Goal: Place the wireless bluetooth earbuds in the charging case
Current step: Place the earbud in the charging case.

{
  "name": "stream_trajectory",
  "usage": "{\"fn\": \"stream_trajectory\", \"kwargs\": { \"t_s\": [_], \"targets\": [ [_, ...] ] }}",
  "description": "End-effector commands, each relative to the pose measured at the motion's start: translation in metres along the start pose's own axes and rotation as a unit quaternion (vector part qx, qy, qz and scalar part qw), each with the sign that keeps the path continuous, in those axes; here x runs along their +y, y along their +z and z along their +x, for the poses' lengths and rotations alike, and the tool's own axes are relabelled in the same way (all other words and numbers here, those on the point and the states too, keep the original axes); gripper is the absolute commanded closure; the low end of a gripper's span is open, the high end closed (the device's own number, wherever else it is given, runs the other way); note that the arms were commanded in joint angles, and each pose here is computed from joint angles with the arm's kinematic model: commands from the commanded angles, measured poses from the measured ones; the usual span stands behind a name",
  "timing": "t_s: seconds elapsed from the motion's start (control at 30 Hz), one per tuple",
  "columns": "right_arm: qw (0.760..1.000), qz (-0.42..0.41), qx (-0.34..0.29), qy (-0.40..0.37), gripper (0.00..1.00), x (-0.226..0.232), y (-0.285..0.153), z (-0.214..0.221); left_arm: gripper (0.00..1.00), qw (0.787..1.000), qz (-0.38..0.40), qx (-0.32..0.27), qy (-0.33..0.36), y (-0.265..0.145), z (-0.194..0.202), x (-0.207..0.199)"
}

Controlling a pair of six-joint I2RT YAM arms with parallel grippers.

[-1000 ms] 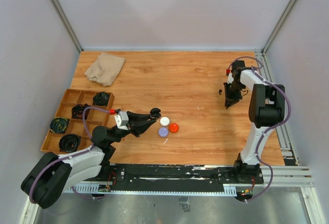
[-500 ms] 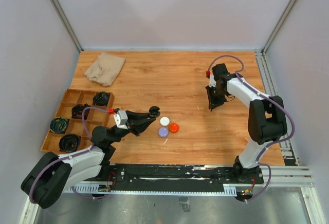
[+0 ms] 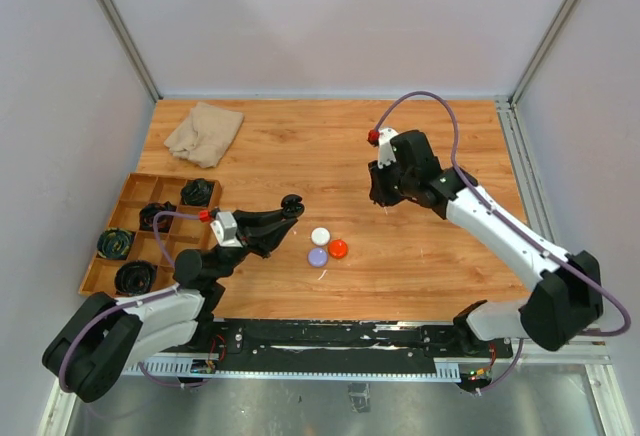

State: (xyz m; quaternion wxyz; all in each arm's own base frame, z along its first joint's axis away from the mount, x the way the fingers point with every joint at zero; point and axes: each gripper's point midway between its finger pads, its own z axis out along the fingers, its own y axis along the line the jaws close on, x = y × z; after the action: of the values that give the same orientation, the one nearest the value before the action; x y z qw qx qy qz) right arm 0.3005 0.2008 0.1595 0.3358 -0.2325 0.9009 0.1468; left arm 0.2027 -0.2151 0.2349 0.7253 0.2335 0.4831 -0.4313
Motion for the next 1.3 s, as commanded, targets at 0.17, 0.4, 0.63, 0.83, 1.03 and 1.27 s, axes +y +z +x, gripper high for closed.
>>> {"fn": "stream_trajectory", "kwargs": {
  "t_s": [0.17,0.4,0.63,0.83,1.03,1.27],
  "targets": [
    [0.974,-0.083,-0.184,-0.101,0.89,0.069,-0.057,-0.056,1.0,0.999,-0.007,-0.038,-0.019,-0.008,-0.007,-0.002],
    [0.929,-0.164,-0.288,-0.165,0.89,0.124,-0.097,-0.076,1.0,0.998,0.03,-0.047,-0.023,0.003,-0.013,-0.011],
    [0.876,-0.241,-0.364,-0.204,0.88,0.168,-0.128,-0.083,1.0,0.996,0.057,-0.063,-0.023,0.01,-0.027,-0.02],
    [0.854,-0.276,-0.376,-0.232,0.88,0.196,-0.128,-0.078,1.0,0.993,0.087,-0.077,-0.016,0.012,-0.039,-0.031],
    [0.853,-0.277,-0.372,-0.238,0.88,0.202,-0.121,-0.073,1.0,0.989,0.115,-0.09,-0.004,0.012,-0.051,-0.042],
    [0.851,-0.283,-0.369,-0.245,0.88,0.207,-0.115,-0.068,1.0,0.986,0.133,-0.098,-0.005,0.014,-0.06,-0.049]
  ]
}}
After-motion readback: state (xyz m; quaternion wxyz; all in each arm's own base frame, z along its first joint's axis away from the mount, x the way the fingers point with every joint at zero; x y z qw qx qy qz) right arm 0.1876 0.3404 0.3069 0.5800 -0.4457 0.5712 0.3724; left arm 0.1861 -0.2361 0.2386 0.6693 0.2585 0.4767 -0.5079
